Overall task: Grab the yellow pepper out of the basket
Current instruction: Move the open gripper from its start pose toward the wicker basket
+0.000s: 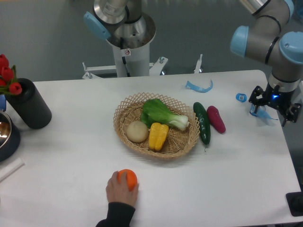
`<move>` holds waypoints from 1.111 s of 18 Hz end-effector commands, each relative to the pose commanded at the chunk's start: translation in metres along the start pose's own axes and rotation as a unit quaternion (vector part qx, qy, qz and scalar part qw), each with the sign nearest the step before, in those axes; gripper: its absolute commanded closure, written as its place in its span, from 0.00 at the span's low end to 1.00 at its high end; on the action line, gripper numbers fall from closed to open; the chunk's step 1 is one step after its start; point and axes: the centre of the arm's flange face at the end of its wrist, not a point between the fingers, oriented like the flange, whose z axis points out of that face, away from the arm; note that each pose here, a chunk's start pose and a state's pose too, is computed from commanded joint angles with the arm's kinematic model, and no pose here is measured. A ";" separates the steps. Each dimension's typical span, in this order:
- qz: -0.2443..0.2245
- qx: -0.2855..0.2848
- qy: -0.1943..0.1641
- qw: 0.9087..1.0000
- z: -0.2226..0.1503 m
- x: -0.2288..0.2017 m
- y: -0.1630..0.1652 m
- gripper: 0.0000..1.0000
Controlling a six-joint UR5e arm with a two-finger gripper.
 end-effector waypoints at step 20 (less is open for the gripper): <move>-0.018 0.012 0.037 0.999 -0.009 0.076 -0.038 0.00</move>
